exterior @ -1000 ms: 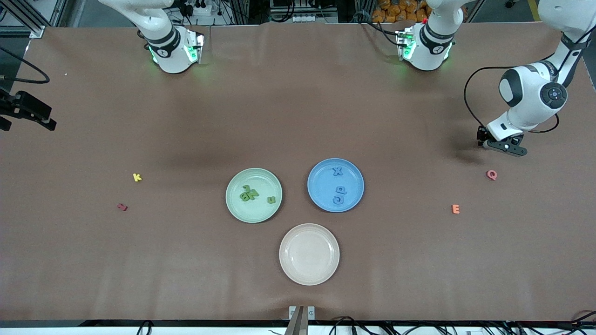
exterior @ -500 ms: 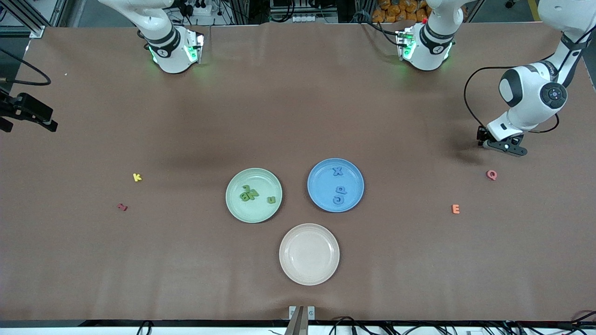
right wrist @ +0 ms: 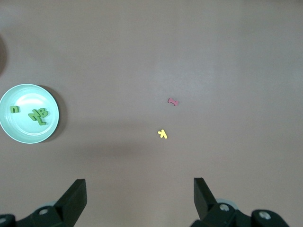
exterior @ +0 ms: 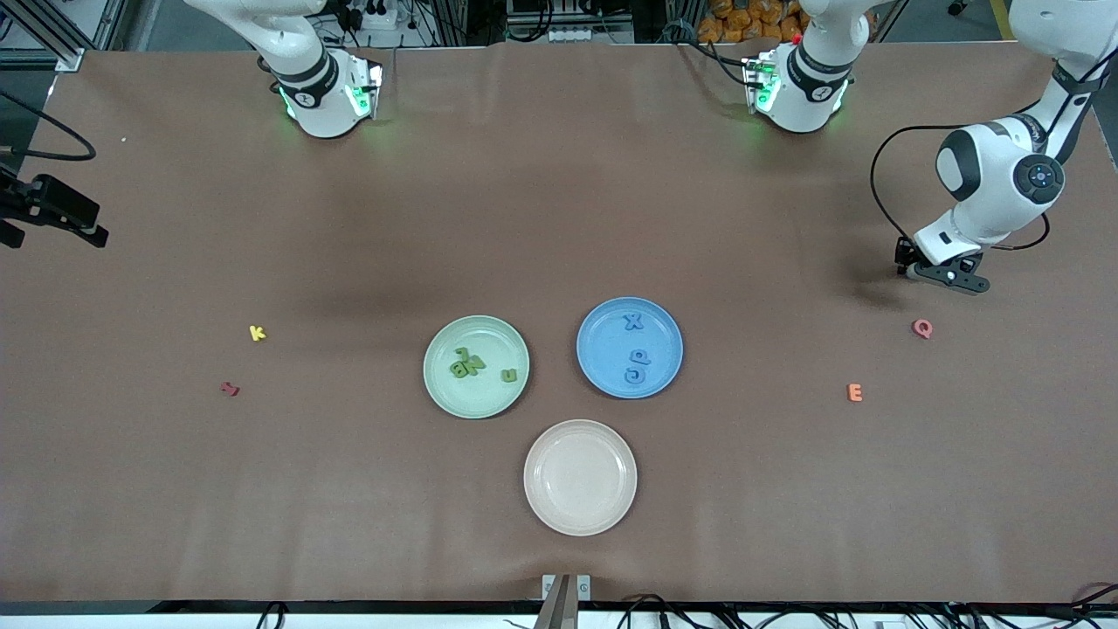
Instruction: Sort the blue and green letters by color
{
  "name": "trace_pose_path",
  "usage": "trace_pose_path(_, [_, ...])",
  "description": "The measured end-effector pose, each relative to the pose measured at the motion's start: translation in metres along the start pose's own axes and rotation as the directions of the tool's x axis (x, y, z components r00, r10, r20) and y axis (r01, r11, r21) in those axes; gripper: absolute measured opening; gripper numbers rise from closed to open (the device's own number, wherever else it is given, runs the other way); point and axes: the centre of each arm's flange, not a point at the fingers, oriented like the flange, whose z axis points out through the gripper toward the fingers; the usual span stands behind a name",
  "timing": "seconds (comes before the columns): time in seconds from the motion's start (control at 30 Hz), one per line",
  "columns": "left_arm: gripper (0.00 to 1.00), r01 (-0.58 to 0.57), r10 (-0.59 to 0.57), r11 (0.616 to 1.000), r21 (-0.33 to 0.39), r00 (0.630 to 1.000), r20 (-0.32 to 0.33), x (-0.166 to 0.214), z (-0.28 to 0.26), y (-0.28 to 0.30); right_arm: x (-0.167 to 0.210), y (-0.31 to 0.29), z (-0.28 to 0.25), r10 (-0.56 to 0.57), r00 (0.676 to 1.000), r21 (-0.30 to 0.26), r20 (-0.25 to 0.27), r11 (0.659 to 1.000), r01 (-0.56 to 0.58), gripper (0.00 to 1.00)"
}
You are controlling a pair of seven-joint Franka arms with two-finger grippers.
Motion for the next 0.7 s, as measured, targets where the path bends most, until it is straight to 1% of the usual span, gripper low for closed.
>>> trace_pose_path(0.1, [0.38,-0.007,0.007,1.0,0.003,1.0,-0.004,0.008,-0.007,0.007,0.0,0.0,0.0,0.0,1.0,0.0,0.0,1.0,0.0,1.0])
trace_pose_path(0.3, [0.38,0.016,-0.016,1.0,0.005,1.0,-0.011,0.027,-0.019,0.029,0.0,0.0,0.0,0.0,1.0,0.0,0.0,1.0,0.0,1.0])
trace_pose_path(0.7, [0.38,0.105,-0.105,0.995,0.004,0.994,-0.01,0.068,-0.05,0.088,0.0,0.0,0.0,0.0,1.0,0.0,0.002,1.0,0.0,1.0])
